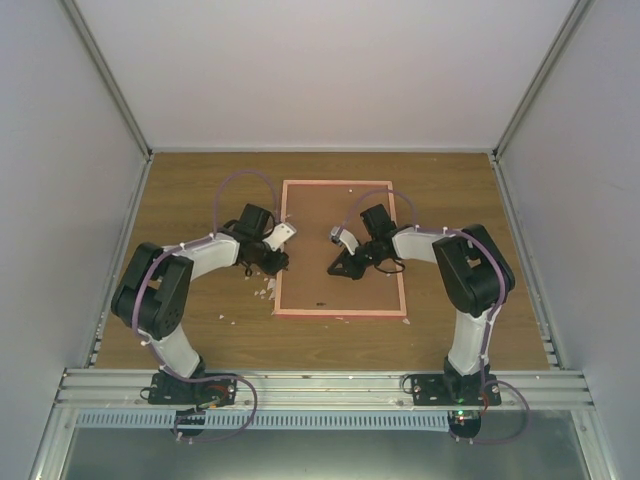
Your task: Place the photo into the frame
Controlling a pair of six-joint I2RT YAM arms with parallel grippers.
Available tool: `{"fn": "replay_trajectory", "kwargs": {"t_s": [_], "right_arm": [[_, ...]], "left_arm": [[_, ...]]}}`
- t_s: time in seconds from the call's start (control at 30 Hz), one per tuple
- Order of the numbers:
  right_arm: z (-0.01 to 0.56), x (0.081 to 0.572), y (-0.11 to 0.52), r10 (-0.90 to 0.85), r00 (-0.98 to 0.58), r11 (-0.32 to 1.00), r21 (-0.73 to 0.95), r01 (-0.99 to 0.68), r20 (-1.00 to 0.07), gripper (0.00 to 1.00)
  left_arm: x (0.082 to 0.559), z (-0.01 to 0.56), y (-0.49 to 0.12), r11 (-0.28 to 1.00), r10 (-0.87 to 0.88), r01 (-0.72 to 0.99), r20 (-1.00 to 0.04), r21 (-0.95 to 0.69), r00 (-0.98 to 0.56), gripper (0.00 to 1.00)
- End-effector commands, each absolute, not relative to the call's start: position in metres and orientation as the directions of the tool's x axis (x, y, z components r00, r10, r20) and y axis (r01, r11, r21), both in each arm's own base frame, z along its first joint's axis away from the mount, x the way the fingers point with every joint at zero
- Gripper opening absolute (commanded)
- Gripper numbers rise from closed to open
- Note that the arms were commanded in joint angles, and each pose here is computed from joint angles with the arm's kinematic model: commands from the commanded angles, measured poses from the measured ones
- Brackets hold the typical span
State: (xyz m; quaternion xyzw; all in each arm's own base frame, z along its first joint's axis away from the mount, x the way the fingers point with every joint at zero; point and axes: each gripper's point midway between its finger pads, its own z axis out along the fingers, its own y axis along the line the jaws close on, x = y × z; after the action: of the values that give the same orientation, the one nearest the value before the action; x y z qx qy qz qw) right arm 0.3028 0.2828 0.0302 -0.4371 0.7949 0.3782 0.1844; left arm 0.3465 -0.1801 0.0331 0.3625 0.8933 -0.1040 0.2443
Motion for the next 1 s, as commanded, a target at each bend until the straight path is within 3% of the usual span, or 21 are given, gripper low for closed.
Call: {"fn": "replay_trajectory", "kwargs": {"t_s": [0.0,0.13,0.33,0.7,0.97], "right_arm": [[0.025,0.302,0.274,-0.584,-0.58,0.403,0.417,-0.814,-0.568,0.08],[0.057,0.311,0.294,-0.537,-0.563,0.37,0.424,-0.827,-0.629,0.08],[0.082,0.307,0.331,-0.505,-0.499,0.281,0.412,-0.867,-0.704,0.08],[0.075,0.298,0.387,-0.529,-0.23,-0.01,0.277,-0.961,-0.817,0.22],[0.053,0.29,0.401,-0.575,-0.152,-0.129,0.272,-0.954,-0.804,0.22]], "left_arm": [[0.346,0.058,-0.178,0.725,0.501,0.676,-0.577,-0.128,-0.646,0.51],[0.35,0.076,-0.171,0.737,0.408,0.644,-0.624,-0.207,-0.667,0.51],[0.346,0.068,-0.158,0.75,0.331,0.589,-0.601,-0.301,-0.728,0.47],[0.347,0.05,-0.161,0.735,0.313,0.565,-0.553,-0.374,-0.772,0.44],[0.351,0.04,-0.16,0.744,0.31,0.548,-0.529,-0.383,-0.79,0.41]]}}
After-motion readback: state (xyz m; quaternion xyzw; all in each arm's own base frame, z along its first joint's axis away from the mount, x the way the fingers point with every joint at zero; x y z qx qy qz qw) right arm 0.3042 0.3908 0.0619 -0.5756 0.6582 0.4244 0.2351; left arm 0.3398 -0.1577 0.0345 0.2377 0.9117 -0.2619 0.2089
